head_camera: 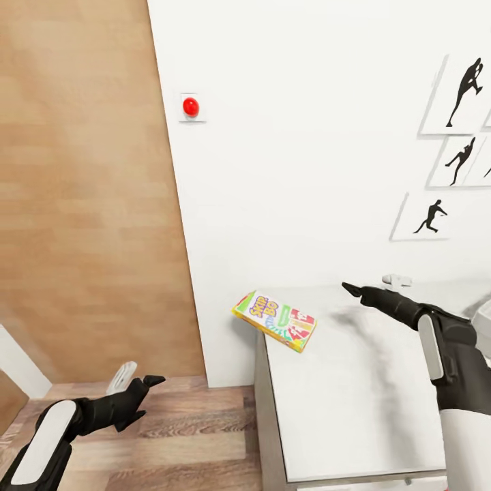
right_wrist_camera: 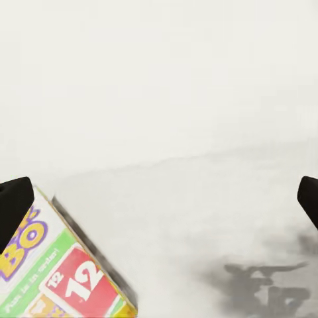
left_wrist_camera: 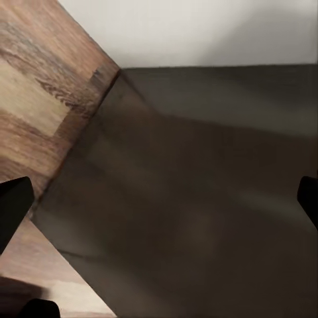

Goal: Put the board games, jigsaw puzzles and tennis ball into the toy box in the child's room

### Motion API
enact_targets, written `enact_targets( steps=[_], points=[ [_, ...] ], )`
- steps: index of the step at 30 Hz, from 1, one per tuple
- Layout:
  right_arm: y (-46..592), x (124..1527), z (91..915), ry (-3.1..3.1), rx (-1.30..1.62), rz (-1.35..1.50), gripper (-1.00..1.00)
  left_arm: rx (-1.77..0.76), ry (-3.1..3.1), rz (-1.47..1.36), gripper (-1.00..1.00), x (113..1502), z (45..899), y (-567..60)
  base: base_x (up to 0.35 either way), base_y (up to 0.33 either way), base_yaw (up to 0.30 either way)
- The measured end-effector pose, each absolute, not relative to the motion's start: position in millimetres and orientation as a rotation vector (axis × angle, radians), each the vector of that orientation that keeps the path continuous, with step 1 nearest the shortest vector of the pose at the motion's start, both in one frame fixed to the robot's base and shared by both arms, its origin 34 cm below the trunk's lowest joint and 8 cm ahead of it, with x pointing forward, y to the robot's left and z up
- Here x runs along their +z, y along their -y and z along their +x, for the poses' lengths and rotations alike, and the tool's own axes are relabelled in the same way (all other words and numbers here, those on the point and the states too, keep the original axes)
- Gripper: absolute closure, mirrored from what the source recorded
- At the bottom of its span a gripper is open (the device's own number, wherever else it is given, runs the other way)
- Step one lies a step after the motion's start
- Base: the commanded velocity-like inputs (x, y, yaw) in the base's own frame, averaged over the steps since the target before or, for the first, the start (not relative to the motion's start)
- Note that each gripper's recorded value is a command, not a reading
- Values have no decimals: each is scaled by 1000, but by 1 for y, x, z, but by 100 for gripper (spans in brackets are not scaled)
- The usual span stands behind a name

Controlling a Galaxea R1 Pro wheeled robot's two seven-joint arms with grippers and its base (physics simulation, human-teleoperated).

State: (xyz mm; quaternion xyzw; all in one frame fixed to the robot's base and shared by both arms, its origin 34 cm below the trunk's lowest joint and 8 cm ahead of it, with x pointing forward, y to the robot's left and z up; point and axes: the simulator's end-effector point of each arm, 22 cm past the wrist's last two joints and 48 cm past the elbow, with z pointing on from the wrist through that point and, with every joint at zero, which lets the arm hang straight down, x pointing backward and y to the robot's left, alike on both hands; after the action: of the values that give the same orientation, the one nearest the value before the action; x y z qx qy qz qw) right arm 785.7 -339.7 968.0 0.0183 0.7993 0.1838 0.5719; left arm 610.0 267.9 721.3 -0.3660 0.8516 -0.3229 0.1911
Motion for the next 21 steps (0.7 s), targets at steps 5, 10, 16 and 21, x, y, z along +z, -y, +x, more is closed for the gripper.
enact_targets(
  steps=[5,10,16,21],
  points=[
    [335,1006,758,-1791,373,-21,-100,-909,-2395,-1021,-100,722,610,-268,19,333,-69],
    [333,1006,743,-1800,364,-31,-100,-913,-2388,-1012,-100,726,617,-268,5,339,-221],
    [332,1006,738,-1805,362,-34,-100,-953,-2379,-943,-100,743,642,-248,1,221,-279],
    [331,1005,738,-1807,364,-37,-100,-969,-2307,-907,-100,764,676,-216,0,44,-290]
  ],
)
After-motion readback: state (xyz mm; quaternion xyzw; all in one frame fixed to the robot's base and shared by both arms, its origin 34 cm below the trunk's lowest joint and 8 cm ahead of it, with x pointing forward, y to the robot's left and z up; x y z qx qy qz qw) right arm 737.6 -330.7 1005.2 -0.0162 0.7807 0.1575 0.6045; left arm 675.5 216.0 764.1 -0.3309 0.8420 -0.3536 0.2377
